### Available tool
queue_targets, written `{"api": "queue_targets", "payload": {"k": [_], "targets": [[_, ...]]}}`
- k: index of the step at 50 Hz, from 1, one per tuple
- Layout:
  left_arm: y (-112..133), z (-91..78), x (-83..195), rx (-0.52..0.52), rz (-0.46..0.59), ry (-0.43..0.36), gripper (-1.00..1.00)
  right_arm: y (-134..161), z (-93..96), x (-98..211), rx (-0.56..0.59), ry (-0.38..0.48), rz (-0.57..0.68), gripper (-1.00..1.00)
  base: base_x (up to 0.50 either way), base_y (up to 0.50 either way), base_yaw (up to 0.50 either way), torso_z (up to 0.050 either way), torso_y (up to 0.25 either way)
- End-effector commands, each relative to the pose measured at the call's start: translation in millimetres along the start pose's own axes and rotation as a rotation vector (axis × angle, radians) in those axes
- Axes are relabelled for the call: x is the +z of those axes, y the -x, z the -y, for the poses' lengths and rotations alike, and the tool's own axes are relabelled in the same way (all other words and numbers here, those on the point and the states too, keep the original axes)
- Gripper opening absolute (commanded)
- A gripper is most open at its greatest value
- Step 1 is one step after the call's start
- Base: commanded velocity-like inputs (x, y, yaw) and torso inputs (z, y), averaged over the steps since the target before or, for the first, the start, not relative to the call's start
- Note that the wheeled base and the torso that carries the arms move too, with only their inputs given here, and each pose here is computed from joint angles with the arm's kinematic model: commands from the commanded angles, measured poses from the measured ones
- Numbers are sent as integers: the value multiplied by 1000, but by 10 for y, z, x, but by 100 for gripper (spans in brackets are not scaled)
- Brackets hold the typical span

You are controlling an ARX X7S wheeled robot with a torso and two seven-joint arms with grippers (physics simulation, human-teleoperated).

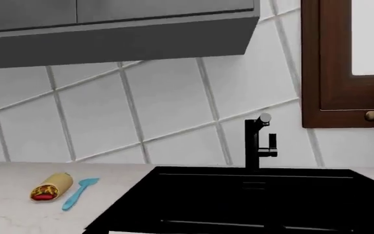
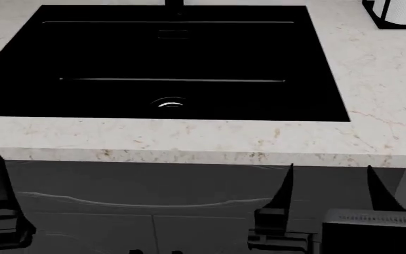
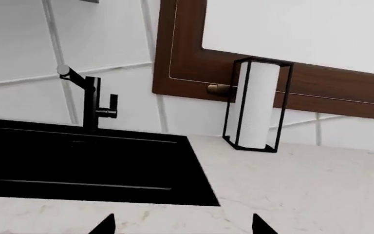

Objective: Turn the sink spout to the right.

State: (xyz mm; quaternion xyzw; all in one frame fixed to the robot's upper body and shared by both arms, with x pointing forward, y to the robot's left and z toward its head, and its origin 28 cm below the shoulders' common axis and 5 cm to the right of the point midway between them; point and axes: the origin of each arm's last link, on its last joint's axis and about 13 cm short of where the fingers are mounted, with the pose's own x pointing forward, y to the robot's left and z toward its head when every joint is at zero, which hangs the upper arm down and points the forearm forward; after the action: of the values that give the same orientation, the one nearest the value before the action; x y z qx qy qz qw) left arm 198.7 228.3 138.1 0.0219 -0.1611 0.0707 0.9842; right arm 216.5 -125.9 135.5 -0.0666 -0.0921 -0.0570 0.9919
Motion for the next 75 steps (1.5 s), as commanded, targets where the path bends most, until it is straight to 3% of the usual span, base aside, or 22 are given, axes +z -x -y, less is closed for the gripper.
{"api": "queue_targets", "payload": {"k": [1, 16, 34, 75], "targets": [[-42, -91, 156, 39, 32, -3, 100, -22, 173, 267, -72, 1, 57, 100, 0, 0, 0, 0, 0], [-62, -123, 187, 41, 38, -8, 100, 26, 288, 405, -106, 4, 145, 100, 5, 53, 0, 0, 0], [-61, -121, 190, 41, 41, -9, 100, 45, 307, 350, -114, -5, 137, 100, 121, 416, 0, 0, 0], [-63, -87, 157, 13, 27, -29, 100, 72, 357, 358, -143, 0, 93, 100, 382, 114, 0, 0, 0]]}}
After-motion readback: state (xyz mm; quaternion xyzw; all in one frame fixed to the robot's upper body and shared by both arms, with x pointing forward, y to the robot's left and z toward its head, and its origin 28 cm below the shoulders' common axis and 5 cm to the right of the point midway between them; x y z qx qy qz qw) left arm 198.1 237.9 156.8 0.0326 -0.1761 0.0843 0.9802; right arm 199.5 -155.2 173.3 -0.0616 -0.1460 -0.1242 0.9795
